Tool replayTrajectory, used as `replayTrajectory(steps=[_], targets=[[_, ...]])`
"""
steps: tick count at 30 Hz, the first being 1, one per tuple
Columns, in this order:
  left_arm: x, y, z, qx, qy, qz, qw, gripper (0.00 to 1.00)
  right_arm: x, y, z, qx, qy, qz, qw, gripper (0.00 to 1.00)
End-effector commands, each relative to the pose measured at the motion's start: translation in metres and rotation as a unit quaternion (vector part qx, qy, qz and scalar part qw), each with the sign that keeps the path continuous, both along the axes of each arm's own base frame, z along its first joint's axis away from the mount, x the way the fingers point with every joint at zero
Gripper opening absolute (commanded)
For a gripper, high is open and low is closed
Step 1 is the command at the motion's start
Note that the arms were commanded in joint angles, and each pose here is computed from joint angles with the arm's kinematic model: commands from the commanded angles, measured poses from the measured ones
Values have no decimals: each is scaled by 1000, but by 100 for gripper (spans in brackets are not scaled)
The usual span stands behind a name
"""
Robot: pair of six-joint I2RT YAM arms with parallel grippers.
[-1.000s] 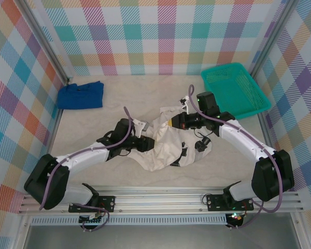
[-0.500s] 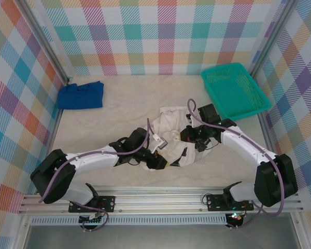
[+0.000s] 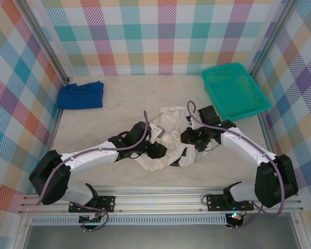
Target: Fold the inside-out t-shirt
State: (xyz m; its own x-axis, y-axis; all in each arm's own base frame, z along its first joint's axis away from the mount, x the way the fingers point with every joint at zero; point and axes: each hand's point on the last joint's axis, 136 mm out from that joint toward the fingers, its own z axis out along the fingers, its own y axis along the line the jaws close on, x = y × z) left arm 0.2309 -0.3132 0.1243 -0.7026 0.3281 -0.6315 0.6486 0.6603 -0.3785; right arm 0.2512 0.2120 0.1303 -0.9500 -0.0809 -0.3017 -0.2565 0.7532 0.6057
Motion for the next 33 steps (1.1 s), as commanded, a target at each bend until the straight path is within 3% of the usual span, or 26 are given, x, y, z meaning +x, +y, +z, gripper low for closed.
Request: replayTrajectory(steps=[1, 13, 28, 33], targets=[[18, 2, 2, 27, -15, 31, 999, 49, 6, 0, 22, 11, -30, 5, 999, 0], [37, -16, -25, 73, -4, 15, 997, 32, 9, -23, 24, 10, -25, -22, 999, 0], [51, -37, -46, 92, 13, -5, 996, 33, 10, -18, 22, 26, -23, -16, 999, 0], [54, -40, -38, 82, 2, -3, 997, 14, 10, -19, 20, 23, -25, -17, 999, 0]])
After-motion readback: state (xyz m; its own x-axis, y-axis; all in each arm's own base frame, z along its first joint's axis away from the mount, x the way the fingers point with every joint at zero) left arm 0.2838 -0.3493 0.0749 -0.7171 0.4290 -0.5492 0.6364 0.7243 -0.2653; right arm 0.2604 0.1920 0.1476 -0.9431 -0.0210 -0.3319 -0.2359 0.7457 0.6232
